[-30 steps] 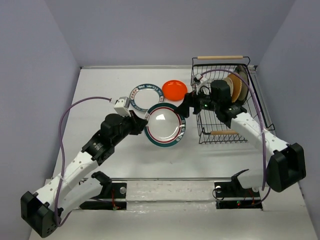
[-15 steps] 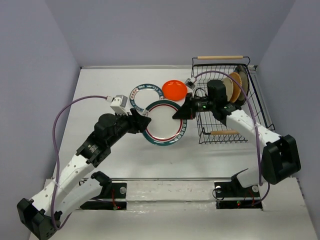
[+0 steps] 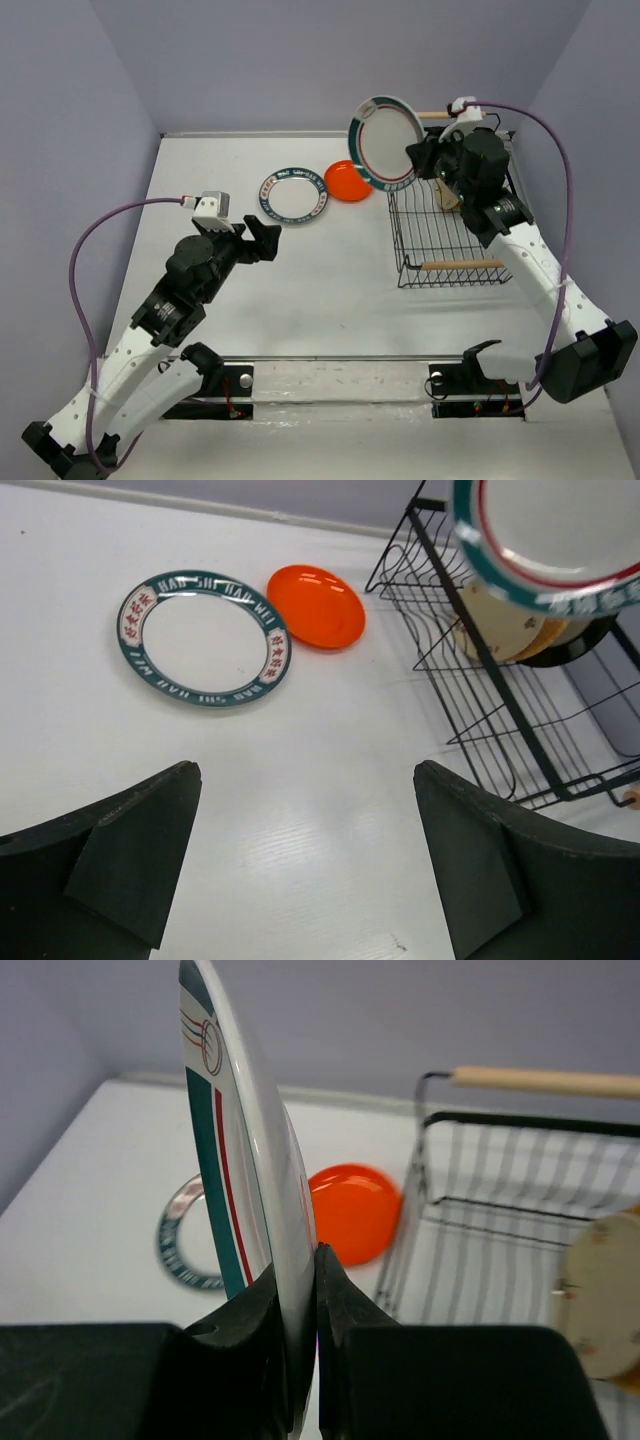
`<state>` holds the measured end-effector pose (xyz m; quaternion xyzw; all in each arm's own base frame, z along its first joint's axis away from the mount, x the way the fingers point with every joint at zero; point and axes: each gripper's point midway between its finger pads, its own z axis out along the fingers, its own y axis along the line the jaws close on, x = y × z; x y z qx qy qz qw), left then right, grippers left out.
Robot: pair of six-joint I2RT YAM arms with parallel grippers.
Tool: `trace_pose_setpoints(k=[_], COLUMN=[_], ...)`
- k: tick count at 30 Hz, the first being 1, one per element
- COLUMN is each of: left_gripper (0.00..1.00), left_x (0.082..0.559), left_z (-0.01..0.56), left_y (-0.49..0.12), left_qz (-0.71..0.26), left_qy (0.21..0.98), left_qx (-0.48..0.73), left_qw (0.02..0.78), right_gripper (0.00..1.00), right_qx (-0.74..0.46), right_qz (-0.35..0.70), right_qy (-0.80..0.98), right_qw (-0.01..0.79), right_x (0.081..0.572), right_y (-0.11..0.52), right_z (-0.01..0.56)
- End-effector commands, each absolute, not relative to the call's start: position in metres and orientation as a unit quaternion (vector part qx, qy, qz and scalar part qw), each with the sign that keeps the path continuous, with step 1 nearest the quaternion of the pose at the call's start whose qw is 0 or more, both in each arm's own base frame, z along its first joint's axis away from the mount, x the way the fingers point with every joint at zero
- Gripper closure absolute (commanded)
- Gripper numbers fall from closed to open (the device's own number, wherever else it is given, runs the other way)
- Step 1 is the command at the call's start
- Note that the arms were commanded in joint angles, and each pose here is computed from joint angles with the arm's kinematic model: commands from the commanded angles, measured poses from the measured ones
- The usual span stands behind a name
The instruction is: Load the plates into the dish rack
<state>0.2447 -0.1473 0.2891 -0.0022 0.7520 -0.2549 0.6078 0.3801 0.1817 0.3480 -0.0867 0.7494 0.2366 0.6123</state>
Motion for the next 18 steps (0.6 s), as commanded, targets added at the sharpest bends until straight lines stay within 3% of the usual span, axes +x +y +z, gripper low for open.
trace_pose_setpoints(k=[1,7,18], left_gripper=[0.01,0.01,0.01], left_x=[0.252,0.252,0.25], left_z=[0.271,0.264,0.263], left_y=[-0.136,-0.144,-0.146], left_qz=[-0.2,-0.209,-0.214], left_qy=[0.769,0.775,0.775], left_qx=[0.006,0.026,0.03], left_qw=[0.607,0.596,0.593], right_gripper=[0.93,0.93,0.93], right_qx=[0.072,0.09,0.054], right_qz=[0.019,-0.108,-0.157], right_qy=[0.688,0.699,0.741], right_qw=[0.722,0.701,0.65], right_x=[0.408,0.459,0.507], right_y=[0.068,-0.002,-0.021], right_z=[0.418,0.383,0.311])
